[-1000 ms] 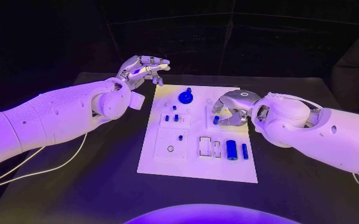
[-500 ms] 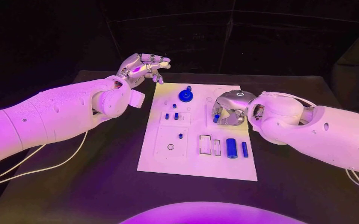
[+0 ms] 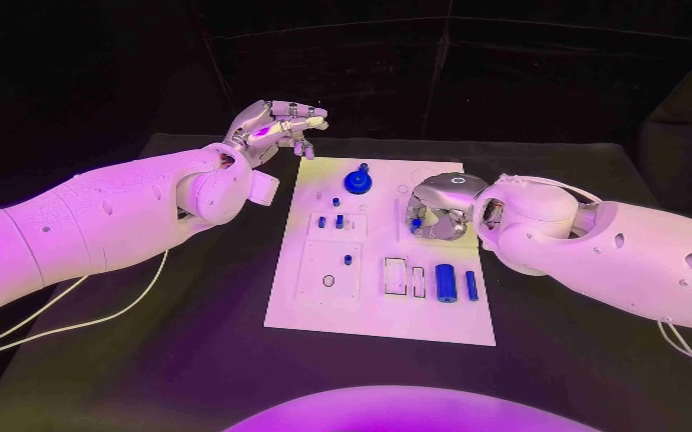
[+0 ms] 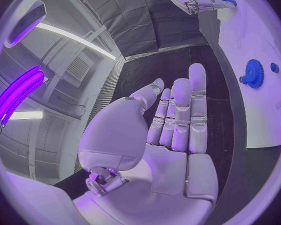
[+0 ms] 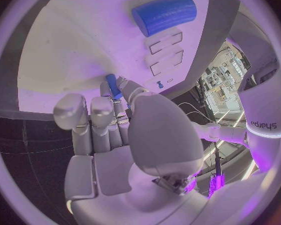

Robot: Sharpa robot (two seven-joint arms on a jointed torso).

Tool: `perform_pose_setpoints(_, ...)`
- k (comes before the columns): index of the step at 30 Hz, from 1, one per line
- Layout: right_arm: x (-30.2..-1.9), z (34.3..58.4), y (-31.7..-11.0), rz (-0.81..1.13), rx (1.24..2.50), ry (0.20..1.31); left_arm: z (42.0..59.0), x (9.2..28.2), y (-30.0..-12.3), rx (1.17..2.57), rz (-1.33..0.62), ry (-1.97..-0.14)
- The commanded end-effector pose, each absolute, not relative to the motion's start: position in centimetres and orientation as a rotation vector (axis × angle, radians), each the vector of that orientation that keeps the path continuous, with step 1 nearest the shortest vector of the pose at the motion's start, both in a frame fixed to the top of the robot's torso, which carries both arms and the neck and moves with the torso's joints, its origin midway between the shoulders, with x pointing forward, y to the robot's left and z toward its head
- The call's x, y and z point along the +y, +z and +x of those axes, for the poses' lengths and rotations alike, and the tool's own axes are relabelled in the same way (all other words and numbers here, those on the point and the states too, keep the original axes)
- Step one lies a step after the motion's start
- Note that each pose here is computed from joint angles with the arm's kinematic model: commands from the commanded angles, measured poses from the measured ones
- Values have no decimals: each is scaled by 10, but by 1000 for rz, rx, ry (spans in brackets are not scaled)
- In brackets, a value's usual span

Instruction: Assemble the parts on the task board

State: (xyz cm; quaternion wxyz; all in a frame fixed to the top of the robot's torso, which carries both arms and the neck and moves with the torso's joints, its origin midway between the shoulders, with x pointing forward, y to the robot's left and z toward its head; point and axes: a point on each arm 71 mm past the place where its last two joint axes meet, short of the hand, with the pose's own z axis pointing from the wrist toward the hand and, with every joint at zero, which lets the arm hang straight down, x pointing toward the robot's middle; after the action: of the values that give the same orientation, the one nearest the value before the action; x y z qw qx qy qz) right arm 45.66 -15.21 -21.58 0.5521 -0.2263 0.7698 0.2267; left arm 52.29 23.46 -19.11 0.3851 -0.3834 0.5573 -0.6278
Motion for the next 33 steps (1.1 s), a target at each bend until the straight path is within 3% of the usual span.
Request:
perform_pose_setpoints(1,-150,457,-210,-523,1738,581,523,234,-190,1418,-971,-1618)
perform_pose_setpoints(22,-151,430,-187,-430,1633,743,524,236,-190,1421,-974,-1612)
perform_pose_setpoints(33,-99,413,-179,-487,1587,924,524,233,-191,1423,-972,-1619)
